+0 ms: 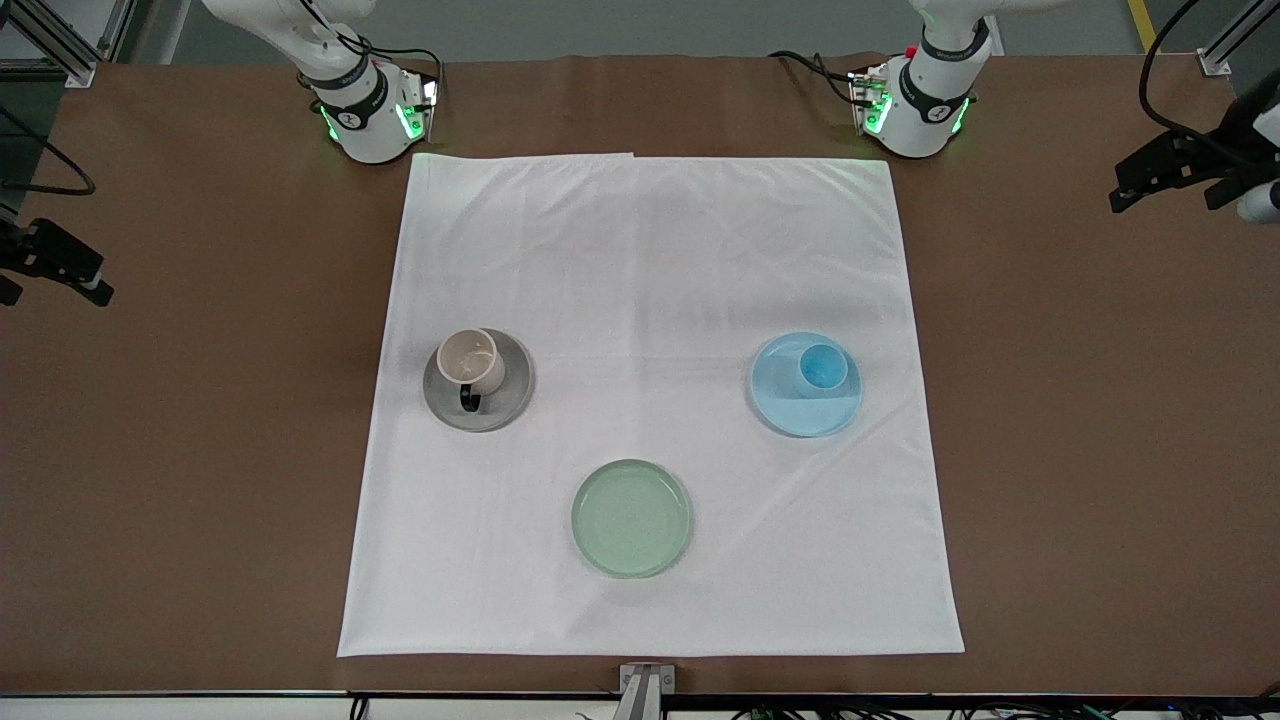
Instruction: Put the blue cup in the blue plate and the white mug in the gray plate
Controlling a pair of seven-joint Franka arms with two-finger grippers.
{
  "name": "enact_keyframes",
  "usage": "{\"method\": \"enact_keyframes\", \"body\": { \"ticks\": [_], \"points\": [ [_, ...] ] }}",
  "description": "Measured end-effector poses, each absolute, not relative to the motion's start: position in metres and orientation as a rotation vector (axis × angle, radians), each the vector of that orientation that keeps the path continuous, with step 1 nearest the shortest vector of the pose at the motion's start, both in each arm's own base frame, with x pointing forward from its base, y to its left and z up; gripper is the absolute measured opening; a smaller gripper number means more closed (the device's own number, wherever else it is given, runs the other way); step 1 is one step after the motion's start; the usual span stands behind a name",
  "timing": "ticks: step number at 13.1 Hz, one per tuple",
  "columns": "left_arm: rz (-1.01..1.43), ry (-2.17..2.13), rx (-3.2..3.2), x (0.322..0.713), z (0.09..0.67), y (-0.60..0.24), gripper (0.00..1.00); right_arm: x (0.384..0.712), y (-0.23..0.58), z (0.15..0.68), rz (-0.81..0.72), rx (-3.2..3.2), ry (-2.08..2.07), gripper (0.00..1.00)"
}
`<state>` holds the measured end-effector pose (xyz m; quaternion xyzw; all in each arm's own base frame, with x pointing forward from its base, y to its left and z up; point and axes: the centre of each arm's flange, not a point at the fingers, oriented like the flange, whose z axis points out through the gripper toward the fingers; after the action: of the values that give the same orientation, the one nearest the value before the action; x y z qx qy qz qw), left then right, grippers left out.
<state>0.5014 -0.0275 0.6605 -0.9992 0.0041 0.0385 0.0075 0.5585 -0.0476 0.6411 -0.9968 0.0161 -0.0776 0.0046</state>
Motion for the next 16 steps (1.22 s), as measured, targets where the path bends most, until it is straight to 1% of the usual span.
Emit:
{"method": "enact_keyframes", "body": {
  "ticks": [4,6,10,16],
  "points": [
    [0.091,-0.03,-3.118,0.482,0.669,-0.043,1.0,0.564,-0.048,0.642,-0.251,-3.125,0.051,1.0],
    [0.081,-0.057,-3.118,0.483,0.668,-0.041,1.0,0.565,-0.047,0.642,-0.249,-3.125,0.051,1.0],
    [0.085,-0.072,-3.117,0.485,0.66,-0.039,1.0,0.567,-0.047,0.64,-0.185,-3.129,0.051,1.0],
    [0.048,-0.161,-3.112,0.482,0.662,-0.05,1.0,0.572,-0.047,0.638,-0.174,-3.132,0.051,1.0]
  ]
}}
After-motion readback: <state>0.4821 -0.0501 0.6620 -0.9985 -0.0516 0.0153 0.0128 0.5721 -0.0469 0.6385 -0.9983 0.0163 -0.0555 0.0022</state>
